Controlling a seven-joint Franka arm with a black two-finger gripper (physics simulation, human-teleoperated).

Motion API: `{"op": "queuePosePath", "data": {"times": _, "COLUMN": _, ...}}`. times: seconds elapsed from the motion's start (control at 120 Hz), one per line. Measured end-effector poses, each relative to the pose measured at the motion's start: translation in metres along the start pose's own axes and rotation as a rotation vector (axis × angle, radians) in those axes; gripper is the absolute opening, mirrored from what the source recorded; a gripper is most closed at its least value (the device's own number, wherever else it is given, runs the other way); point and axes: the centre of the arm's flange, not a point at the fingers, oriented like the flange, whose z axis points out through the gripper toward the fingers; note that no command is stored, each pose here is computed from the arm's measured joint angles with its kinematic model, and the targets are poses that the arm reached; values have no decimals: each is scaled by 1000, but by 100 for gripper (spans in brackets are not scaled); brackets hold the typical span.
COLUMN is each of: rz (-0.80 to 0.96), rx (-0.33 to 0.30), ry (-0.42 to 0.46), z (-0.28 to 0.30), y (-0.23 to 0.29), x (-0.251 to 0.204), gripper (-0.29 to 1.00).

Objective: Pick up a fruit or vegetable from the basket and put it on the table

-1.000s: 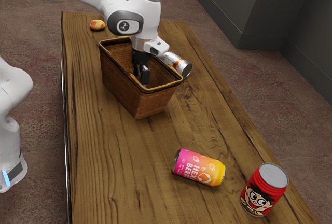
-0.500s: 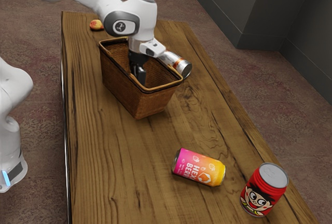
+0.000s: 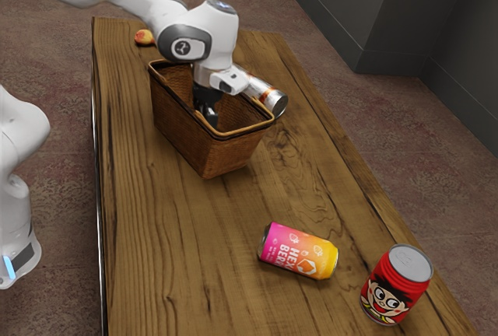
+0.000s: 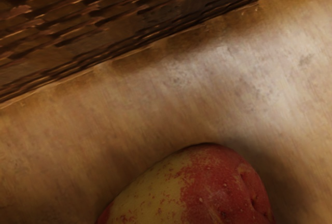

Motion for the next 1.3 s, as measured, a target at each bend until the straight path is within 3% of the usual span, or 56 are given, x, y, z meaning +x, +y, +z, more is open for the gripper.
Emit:
{"op": "queuePosePath", "data": {"times": 0.725, "rz": 2, "rx": 2, "ry": -28, "z": 13, "y": 9, "x": -3, "gripper": 69}}
{"op": "queuePosePath", "data": {"times": 0.95, "rz": -1, "rx": 3, "ry": -29, "z": 15, "y": 9, "x": -3, "gripper": 45}}
{"op": "queuePosePath", "data": {"times": 1.233, "rz": -14, "rx": 11, "ry": -26, "z": 15, "y": 6, "x": -3, "gripper": 37}}
{"op": "queuePosePath", "data": {"times": 1.3, "rz": -17, "rx": 11, "ry": -26, "z": 15, "y": 6, "x": -3, "gripper": 41}}
